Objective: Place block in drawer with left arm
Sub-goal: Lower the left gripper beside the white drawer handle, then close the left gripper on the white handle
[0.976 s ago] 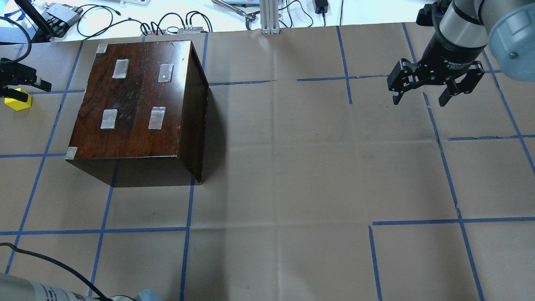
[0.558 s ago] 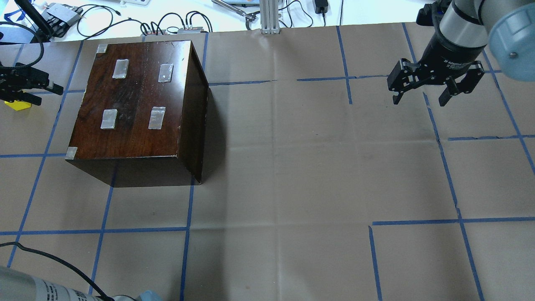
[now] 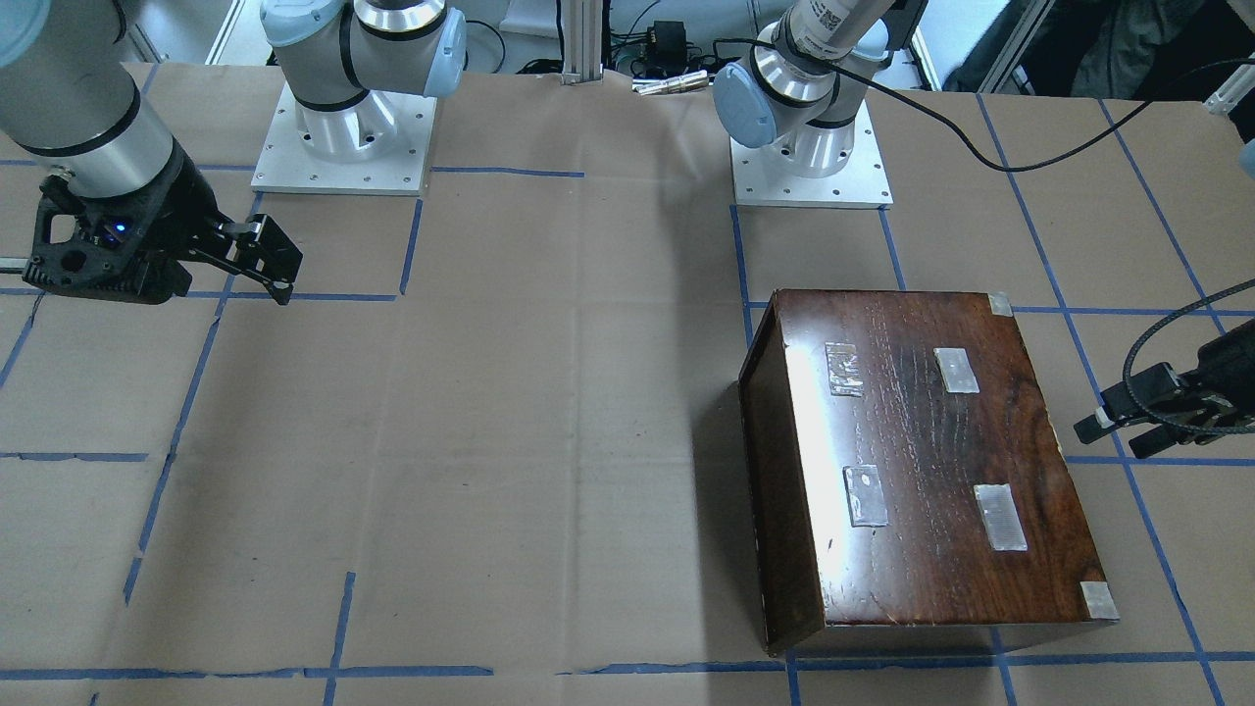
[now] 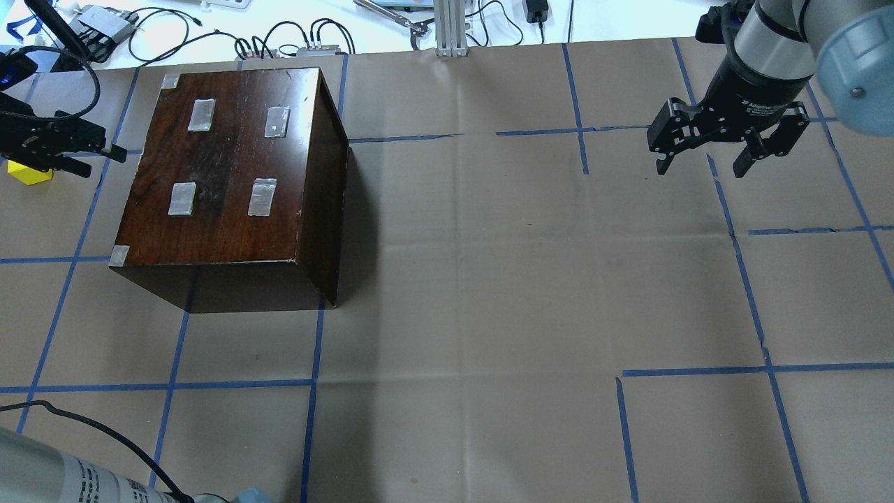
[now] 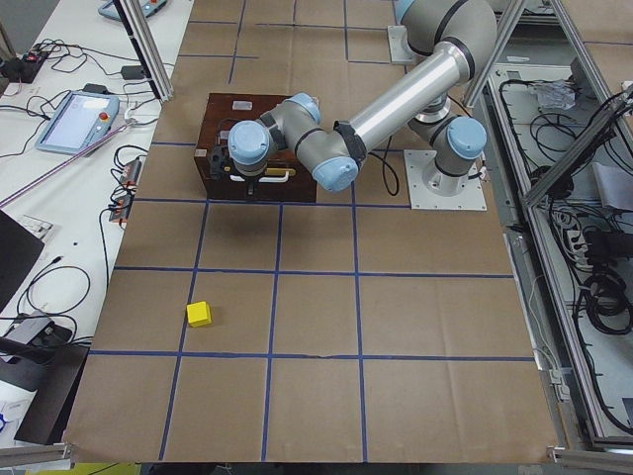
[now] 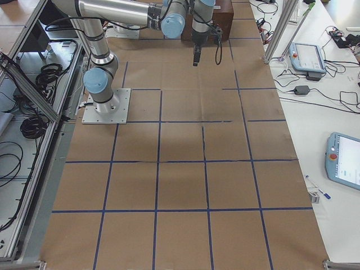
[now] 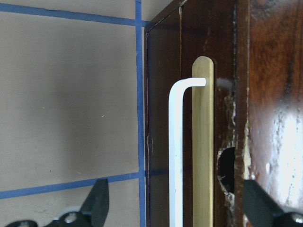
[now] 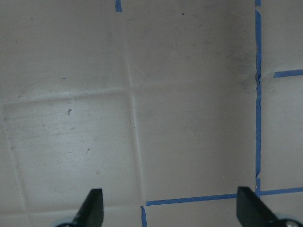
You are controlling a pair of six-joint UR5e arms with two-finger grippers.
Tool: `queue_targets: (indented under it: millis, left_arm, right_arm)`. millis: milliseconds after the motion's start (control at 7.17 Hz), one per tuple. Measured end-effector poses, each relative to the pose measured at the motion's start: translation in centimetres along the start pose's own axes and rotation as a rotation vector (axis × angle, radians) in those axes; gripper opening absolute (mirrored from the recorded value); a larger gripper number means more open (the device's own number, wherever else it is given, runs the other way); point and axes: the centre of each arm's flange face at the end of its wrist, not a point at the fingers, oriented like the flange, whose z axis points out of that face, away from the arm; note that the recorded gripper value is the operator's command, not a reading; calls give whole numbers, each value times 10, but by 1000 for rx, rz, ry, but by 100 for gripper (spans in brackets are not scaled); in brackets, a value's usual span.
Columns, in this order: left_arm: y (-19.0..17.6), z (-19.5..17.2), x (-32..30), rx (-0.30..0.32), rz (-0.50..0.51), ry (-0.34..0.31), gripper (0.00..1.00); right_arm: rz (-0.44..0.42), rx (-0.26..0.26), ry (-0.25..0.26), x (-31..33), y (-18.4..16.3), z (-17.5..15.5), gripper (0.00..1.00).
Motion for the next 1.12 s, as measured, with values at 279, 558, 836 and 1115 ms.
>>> queue_targets:
  millis: [279,558,836,1115]
  left_arm:
    - [-4,11,-10,-10,4,-24,98]
    - [-5,17,-12,-16,7,-26,98]
    - [-6,23,-14,-24,7,-21,98]
    - [-9,34,-19,-36,6,-13,98]
  right_arm:
    - [0,0,0,0,0,0,100]
    - [0,0,0,0,0,0,100]
    - [0,0,0,0,0,0,100]
    - [0,0,0,0,0,0,100]
